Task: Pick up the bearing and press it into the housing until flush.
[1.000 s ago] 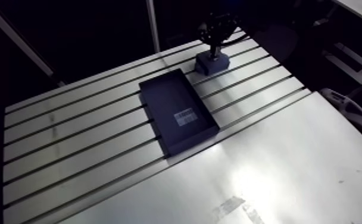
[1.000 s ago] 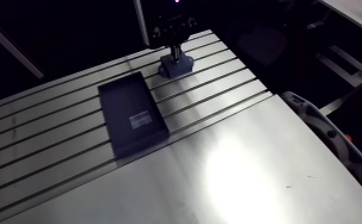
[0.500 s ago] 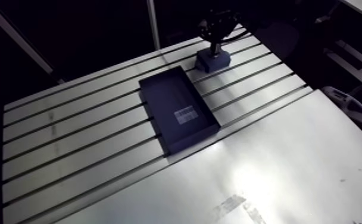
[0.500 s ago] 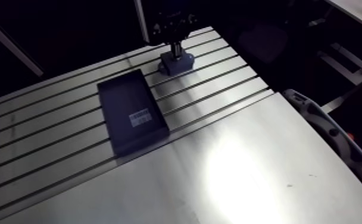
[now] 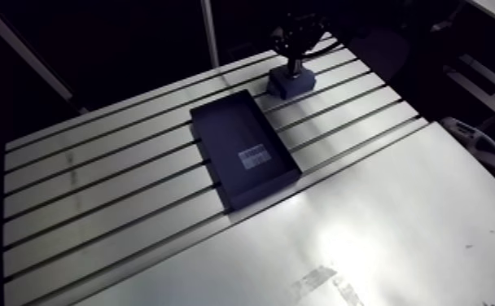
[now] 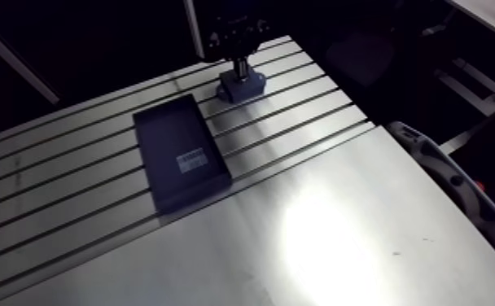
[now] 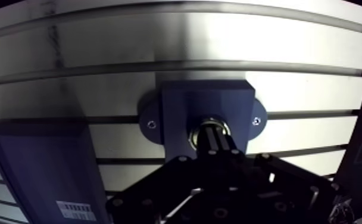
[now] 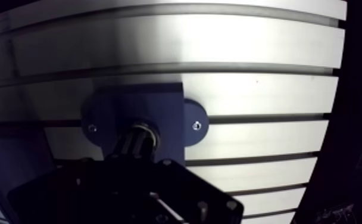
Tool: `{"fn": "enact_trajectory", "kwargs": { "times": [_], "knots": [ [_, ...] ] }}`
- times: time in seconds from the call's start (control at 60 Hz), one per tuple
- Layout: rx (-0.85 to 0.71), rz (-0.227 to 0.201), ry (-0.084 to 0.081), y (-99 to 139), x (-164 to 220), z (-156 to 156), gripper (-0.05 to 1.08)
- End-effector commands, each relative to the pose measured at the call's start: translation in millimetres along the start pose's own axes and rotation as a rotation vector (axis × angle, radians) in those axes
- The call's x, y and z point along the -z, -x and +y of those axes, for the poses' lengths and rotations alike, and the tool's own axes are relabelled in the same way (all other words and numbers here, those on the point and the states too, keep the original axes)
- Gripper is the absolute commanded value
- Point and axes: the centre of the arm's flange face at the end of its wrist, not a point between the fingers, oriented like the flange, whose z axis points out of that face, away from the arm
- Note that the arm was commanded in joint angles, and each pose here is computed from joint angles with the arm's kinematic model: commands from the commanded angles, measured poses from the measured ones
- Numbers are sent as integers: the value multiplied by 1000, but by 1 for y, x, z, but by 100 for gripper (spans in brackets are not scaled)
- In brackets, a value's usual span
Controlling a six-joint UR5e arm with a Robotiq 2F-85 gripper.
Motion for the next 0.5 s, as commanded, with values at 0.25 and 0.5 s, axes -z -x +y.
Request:
{"fn": "enact_trajectory", "kwargs": {
  "times": [0.25, 0.5],
  "knots": [
    [0, -3, 2, 1, -1, 0, 108],
    [1, -10, -2, 1, -6, 0, 108]
  ]
}}
